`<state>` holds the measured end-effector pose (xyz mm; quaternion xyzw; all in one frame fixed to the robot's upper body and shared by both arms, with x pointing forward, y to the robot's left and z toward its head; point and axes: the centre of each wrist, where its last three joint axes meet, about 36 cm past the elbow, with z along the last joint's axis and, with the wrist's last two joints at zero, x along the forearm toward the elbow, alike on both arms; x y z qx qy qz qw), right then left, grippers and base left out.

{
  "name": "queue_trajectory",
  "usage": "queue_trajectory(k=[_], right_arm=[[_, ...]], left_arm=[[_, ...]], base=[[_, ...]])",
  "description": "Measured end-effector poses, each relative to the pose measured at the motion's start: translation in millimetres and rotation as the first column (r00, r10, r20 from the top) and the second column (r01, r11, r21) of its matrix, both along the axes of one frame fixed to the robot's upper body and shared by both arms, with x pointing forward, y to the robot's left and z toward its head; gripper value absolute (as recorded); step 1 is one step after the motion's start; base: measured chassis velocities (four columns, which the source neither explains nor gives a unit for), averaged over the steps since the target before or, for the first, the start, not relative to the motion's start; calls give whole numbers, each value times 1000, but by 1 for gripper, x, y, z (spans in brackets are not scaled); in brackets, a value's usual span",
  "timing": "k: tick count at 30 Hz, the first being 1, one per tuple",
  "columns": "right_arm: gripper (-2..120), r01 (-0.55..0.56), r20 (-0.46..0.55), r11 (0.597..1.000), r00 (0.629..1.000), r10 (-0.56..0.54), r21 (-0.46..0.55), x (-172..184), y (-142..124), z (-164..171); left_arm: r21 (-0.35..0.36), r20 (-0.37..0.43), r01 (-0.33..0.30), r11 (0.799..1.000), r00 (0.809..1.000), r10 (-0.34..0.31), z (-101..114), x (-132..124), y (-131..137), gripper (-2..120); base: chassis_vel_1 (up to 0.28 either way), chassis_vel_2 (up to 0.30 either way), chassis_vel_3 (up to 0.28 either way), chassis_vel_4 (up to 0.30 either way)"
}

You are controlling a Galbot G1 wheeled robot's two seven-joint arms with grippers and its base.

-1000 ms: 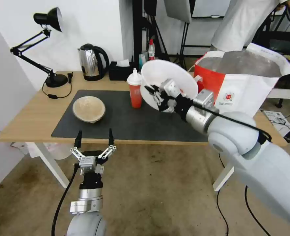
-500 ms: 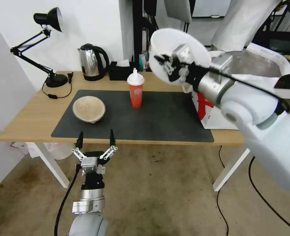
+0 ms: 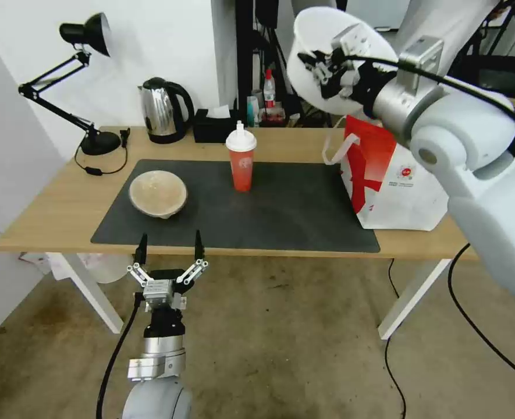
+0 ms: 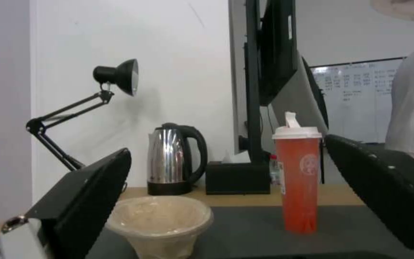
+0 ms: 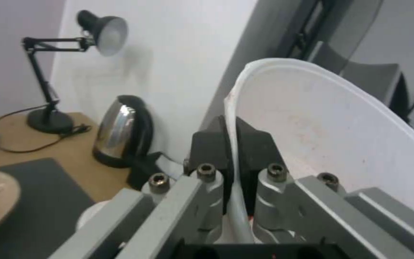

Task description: Pick up the trash from the table and place it into the takeout bag.

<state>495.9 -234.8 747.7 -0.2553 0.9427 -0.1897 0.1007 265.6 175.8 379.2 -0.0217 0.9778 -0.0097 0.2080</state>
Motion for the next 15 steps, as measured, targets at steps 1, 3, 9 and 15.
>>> queue_trajectory(k=[1,3,9,15], right_arm=[[0,9,0,1000,1000,-9,3,2,-4,1],[0,19,1,1000,1000,-19,5,4,-9,2],[0,61,0,998,998,-61,20,9,-27,2],[0,105,-11,994,994,-105,24,13,-47,-9]], left_arm=[[0,0,0,1000,1000,0,0,0,0,100],[1,0,0,1000,1000,0,0,0,1,100],[4,1,1,1000,1000,-1,0,0,2,100],[5,-2,2,1000,1000,-2,-1,0,3,100]], base=[[0,0,0,0],[0,0,0,0],[0,0,0,0],[0,0,0,0]])
